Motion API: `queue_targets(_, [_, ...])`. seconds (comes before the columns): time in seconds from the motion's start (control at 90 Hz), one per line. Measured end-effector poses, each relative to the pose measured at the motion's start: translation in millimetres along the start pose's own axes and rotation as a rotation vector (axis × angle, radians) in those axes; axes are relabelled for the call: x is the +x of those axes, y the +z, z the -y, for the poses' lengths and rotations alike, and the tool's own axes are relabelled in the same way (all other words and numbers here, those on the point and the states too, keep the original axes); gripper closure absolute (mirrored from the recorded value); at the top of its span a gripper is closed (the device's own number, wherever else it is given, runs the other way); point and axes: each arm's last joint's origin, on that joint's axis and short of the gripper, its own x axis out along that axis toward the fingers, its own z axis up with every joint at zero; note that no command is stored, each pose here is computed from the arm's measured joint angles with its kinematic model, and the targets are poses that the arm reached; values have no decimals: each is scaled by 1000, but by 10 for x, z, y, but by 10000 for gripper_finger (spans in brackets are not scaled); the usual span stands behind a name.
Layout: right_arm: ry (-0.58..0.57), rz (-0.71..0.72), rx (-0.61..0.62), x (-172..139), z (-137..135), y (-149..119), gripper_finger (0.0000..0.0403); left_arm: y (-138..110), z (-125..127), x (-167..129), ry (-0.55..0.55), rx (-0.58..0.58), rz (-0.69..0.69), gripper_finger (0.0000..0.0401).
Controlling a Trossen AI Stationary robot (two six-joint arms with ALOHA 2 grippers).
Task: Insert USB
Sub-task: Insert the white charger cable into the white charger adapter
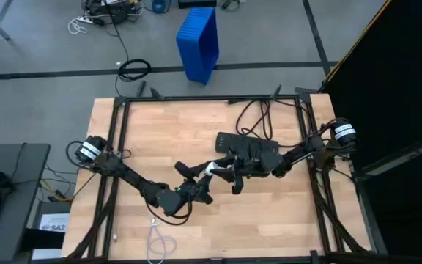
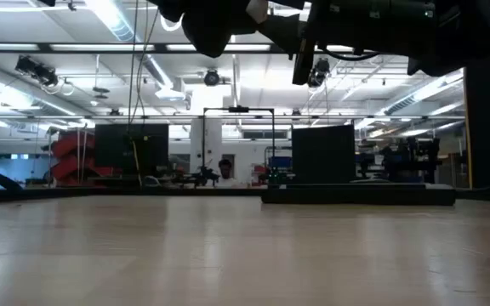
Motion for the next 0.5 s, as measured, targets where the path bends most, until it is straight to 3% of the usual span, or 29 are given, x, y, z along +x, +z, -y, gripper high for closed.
queue_targets(0.3, [0,-26,-26,2,14,-14,271,-4,17,-31,-9,22,5,270])
queue_targets(0.5, [31,-33,-215,3,7,-10,228,13,32,-121,-14,48,9,270])
